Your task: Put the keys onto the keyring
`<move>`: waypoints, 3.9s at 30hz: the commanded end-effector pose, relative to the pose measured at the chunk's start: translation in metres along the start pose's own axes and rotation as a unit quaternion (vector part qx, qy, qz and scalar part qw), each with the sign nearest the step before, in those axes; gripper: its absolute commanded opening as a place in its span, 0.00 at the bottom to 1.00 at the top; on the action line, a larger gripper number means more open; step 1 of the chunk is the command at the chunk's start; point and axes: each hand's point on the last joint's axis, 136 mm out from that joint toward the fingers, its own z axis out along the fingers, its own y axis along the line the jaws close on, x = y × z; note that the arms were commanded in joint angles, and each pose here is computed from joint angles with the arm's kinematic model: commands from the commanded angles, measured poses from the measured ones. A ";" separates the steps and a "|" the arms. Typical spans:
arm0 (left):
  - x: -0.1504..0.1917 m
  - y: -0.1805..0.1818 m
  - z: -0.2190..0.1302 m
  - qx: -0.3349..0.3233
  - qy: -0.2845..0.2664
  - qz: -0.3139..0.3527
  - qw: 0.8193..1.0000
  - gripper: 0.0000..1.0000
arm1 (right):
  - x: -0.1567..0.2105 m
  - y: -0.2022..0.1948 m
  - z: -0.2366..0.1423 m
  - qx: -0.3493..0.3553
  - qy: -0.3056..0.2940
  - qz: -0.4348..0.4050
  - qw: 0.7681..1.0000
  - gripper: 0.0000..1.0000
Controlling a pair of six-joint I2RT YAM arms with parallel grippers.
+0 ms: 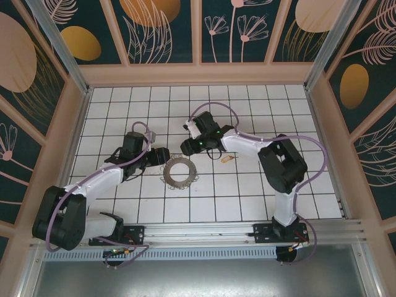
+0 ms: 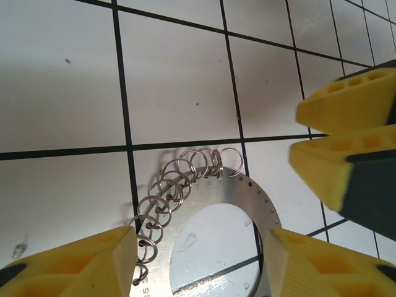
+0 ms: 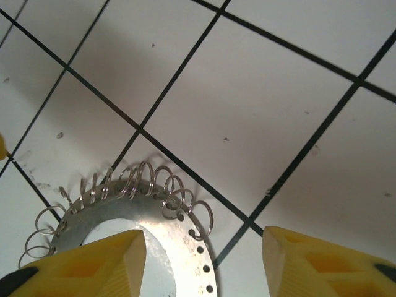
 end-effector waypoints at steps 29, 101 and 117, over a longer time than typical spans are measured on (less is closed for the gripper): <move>-0.012 -0.006 -0.010 -0.008 -0.017 0.023 1.000 0.53 | 0.017 -0.001 0.037 -0.051 0.053 0.062 0.995 0.37; -0.031 -0.219 -0.185 0.378 -0.183 0.343 0.840 0.42 | -0.025 0.159 -0.277 -0.289 -0.339 -0.295 0.845 0.00; -0.022 -0.252 -0.207 0.438 -0.182 0.385 0.792 0.34 | -0.020 0.174 -0.300 -0.334 -0.373 -0.313 0.807 0.00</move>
